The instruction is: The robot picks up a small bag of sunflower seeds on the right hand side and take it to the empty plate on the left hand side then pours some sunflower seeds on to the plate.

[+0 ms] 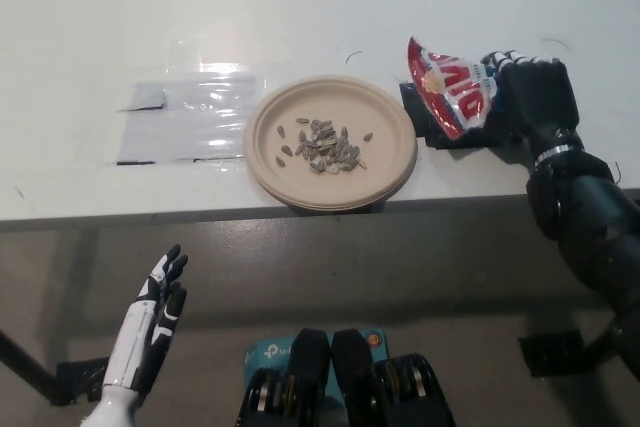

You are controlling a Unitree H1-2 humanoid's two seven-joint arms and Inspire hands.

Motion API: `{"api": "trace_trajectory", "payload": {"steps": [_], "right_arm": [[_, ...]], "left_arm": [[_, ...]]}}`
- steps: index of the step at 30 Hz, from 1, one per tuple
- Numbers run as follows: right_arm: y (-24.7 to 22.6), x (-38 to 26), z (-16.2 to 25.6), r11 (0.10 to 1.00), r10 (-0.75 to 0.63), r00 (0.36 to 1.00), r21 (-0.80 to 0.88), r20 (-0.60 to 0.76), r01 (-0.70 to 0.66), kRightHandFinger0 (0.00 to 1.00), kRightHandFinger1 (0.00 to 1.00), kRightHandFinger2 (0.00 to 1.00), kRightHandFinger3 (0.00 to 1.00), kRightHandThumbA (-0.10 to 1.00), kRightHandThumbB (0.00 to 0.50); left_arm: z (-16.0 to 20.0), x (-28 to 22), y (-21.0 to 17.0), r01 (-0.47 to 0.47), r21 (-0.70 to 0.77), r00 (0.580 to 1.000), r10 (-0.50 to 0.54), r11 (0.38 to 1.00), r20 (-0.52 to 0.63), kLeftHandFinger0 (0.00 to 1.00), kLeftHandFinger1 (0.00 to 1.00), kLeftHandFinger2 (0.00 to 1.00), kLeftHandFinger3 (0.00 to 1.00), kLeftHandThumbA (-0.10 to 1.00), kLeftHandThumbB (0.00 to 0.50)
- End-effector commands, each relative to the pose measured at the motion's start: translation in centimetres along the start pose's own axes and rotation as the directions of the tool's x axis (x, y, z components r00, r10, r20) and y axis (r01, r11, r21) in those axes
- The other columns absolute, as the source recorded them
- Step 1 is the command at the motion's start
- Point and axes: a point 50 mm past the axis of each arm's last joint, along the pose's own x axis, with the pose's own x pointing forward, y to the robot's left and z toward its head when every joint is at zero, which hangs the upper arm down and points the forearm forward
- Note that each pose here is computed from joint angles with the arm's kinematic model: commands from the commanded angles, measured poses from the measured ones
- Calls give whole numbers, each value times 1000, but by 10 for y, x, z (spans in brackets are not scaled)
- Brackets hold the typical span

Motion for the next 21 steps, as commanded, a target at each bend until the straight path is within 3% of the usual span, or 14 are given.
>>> {"api": "trace_trajectory", "payload": {"steps": [1,2,4,11,21], "right_arm": [[-25,24,10,983,114,992,150,-49,-106,1000,1000,1000,1000,739,394],[-24,25,13,976,138,989,175,-47,-128,1000,1000,1000,1000,771,462],[-24,26,16,963,171,984,219,-48,-156,1000,1000,1000,1000,775,499],[-20,26,21,892,271,963,377,-2,-250,1000,1000,1000,1000,759,500],[-32,33,19,832,390,917,395,81,-389,1000,1000,1000,1000,647,500]], "left_arm": [[7,2,6,-14,25,999,13,1000,42,1000,1000,1000,1000,1000,62],[7,1,7,-14,26,999,13,1000,46,1000,1000,1000,1000,1000,61],[7,2,6,-13,17,999,12,1000,44,1000,1000,1000,1000,1000,63],[8,2,7,-11,32,999,9,999,46,1000,1000,1000,1000,1000,66],[10,2,7,-14,46,999,12,999,47,1000,1000,1000,1000,1000,68]]}}
